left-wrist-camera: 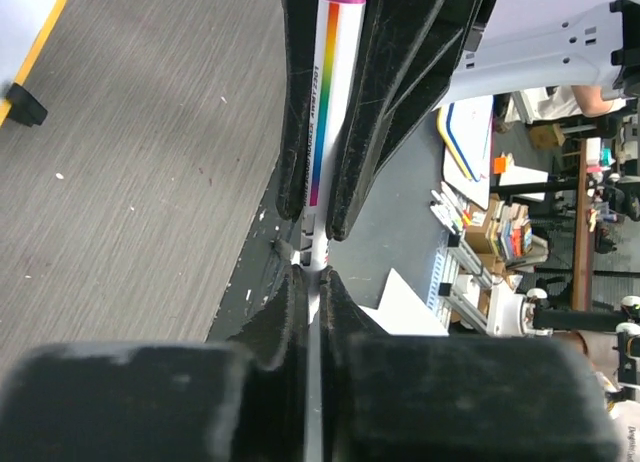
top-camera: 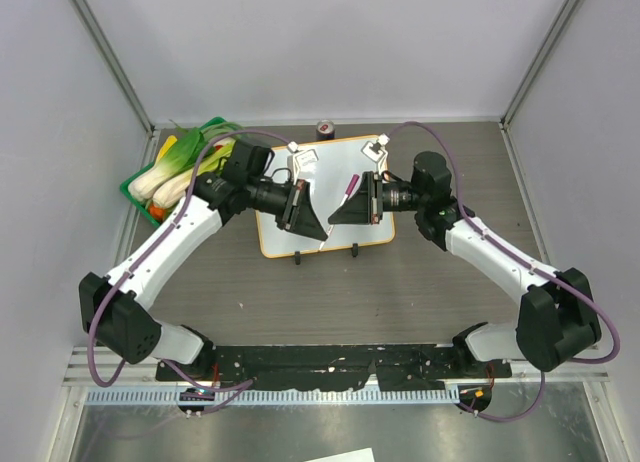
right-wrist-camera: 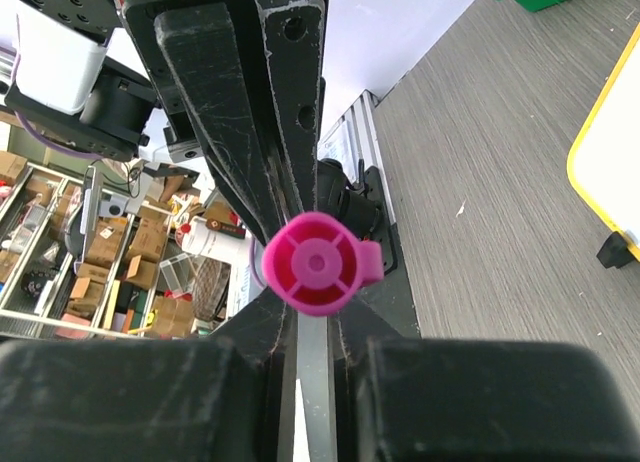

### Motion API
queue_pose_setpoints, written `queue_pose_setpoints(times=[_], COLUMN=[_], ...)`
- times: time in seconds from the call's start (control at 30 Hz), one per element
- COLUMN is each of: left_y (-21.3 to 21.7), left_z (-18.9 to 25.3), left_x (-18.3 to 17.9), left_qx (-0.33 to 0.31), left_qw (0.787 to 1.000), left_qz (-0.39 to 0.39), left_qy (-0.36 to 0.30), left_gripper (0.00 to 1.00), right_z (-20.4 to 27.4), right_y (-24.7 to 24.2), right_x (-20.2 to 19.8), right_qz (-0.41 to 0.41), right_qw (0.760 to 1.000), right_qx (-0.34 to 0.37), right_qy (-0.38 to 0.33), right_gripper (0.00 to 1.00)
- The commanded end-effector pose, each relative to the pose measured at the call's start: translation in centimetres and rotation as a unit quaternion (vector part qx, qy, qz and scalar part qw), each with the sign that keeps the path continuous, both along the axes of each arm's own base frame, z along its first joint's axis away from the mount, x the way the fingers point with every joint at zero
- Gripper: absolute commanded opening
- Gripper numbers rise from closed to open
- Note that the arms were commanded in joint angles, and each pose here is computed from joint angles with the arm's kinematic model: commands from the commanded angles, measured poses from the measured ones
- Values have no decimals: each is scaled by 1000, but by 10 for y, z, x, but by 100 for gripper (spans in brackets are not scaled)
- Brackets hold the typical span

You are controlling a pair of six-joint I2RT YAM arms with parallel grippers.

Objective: Write a sentence on the whiteboard
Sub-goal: Pass from the left arm to the right

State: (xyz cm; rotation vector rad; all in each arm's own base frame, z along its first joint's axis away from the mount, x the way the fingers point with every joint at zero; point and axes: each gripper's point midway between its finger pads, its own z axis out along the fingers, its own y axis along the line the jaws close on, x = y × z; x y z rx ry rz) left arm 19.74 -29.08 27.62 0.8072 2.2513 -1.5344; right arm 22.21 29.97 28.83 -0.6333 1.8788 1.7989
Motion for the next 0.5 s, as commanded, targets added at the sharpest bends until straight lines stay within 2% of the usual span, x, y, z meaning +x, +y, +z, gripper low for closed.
queue_pose_setpoints(times=[0.0,0.07,0.17,0.27,0.47], left_y=[6,6,5,1,-8], left_z=[11,16,18,15,6], left_x=[2,4,12,17,30], left_qx=[-1,-7,-7,-14,-17], left_qw=[1000,999,998,998,998], left_qz=[18,28,52,54,57], left_qy=[-22,-31,-43,-36,-26], left_gripper=[16,45,66,70,64], right_z=[11,11,16,22,22], right_y=[2,2,-2,-5,-14], right_x=[1,5,13,18,31], right_qz=[-11,-29,-69,-104,-175], right_qw=[999,999,997,993,984], right_qx=[13,11,10,12,17], right_qy=[-31,-35,-45,-48,-36], right_gripper=[1,1,2,1,1])
